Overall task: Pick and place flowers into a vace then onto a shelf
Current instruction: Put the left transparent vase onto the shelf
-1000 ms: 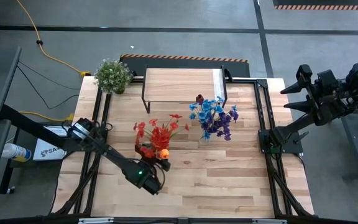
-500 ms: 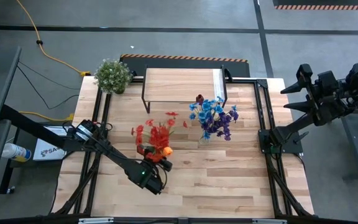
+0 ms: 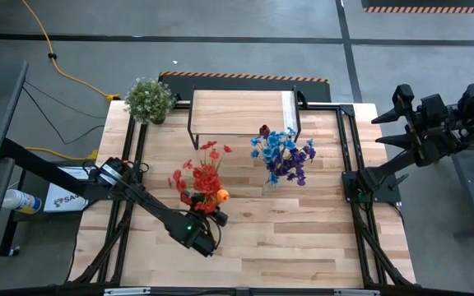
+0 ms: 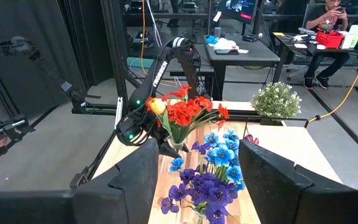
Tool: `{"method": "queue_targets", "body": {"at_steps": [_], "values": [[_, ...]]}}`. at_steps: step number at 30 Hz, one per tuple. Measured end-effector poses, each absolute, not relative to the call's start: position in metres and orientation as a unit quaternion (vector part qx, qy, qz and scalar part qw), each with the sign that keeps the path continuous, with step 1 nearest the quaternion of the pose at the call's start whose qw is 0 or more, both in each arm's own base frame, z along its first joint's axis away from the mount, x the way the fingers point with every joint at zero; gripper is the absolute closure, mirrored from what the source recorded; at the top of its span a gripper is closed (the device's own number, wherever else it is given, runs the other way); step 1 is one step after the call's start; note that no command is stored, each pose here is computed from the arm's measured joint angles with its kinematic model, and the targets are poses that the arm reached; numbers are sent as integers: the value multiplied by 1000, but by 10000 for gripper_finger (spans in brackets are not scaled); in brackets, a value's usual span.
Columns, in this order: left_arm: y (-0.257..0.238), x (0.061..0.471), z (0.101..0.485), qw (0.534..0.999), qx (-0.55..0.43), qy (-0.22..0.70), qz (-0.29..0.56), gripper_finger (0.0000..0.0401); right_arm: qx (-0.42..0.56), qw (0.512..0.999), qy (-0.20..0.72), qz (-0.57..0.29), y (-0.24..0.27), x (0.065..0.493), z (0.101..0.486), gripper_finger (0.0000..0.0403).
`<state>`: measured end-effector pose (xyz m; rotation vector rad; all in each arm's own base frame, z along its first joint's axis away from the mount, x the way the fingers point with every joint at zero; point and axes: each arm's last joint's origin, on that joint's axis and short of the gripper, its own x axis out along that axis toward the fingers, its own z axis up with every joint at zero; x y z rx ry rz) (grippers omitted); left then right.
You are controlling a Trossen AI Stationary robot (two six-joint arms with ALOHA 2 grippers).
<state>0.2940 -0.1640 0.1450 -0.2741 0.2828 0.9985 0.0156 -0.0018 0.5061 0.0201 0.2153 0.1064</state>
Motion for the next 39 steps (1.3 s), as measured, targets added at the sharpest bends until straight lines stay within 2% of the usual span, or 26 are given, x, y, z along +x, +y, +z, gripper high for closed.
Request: {"method": "queue_targets", "body": {"at_steps": [9,19,27,39], "values": [[-159,286,175,861,-148,122,472,199,10,993,108,53,-2,16,506,190],[-148,279,239,868,-153,113,459,199,13,994,98,53,-2,16,508,193],[-123,285,292,859,-143,119,477,199,7,995,77,55,-1,17,512,193],[-72,278,343,826,-147,97,535,199,13,995,76,55,-1,17,512,193]]}}
